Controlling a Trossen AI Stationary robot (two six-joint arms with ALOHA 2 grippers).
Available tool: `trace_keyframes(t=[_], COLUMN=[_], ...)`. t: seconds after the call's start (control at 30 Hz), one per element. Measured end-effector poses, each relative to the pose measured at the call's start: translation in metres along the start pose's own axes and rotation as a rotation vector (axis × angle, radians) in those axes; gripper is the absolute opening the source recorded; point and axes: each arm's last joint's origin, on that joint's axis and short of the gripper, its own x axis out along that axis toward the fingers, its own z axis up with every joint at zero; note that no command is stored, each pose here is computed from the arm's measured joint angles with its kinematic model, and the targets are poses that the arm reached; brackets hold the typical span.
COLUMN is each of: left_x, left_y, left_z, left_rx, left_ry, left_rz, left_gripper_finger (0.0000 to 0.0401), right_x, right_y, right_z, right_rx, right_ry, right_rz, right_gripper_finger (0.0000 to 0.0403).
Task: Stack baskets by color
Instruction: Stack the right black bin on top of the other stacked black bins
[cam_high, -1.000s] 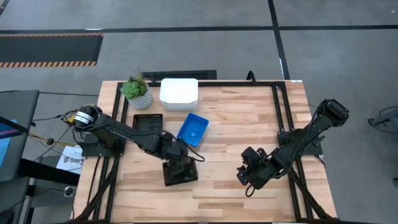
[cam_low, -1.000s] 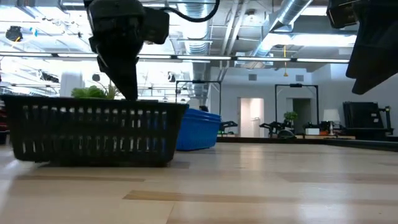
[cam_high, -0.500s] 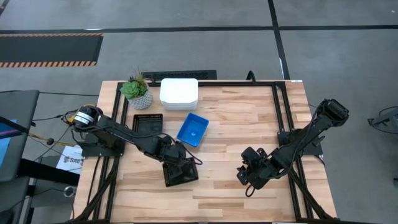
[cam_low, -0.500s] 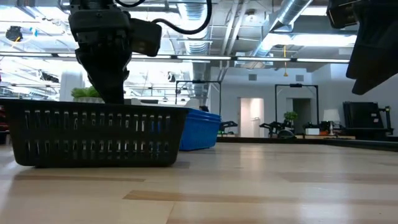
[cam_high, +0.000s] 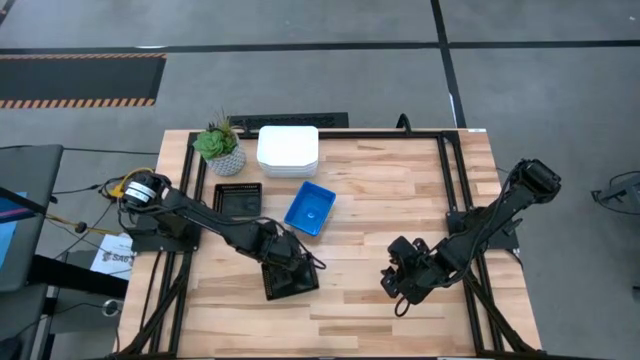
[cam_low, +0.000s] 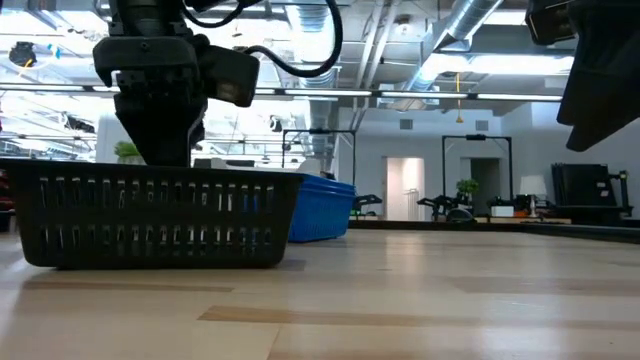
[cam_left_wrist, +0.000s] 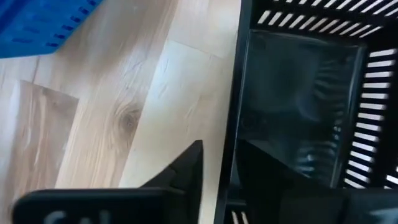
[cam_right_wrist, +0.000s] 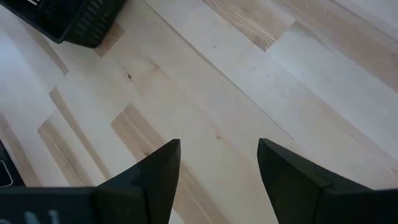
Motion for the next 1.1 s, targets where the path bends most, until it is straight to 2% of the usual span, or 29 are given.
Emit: trace_keyframes(t=[0.13,0.2,0.33,0.47,0.67,0.83,0.9,1.1], left_x=[0.000,0.000,-0.003,-0.017,-0.060,-0.098,-0.112,-0.146], left_y=[0.000,0.001,0.001,0.004,0.022,0.042,0.050,0.071], left_z=[0.000,0.000,-0.002,-0.012,-0.033,-0.039,-0.039,-0.036], left_rx=[0.003,0.005,0.008,0.028,0.048,0.098,0.141,0.384], left_ry=[-0.004,-0.004,0.025,0.106,0.202,0.163,0.147,0.065], left_rz=[0.012,0.012,-0.012,-0.038,-0.011,0.019,0.037,0.153], left_gripper_finger=[0.0025,0.0008,0.0003,0.0002,0.0001,0.0000,0.0000,0.0000], right_x=[0.000,0.000,0.000,0.000,0.000,0.000,0.000,0.000], right_y=[0.000,0.000,0.000,0.000,-0.001,-0.002,-0.002,-0.003], right_z=[0.000,0.000,-0.001,-0.001,-0.001,0.000,0.000,0.000], right_rx=[0.000,-0.001,-0.003,-0.012,-0.033,-0.037,-0.038,-0.043], right_ry=[0.000,0.000,0.001,0.002,0.002,0.003,0.003,0.004], right_rz=[-0.001,0.000,-0.001,-0.004,-0.007,-0.020,-0.022,-0.029], right_gripper_finger=[0.0239,0.0239,0.0239,0.0239,0.0239,0.0239,0.0239,0.0239])
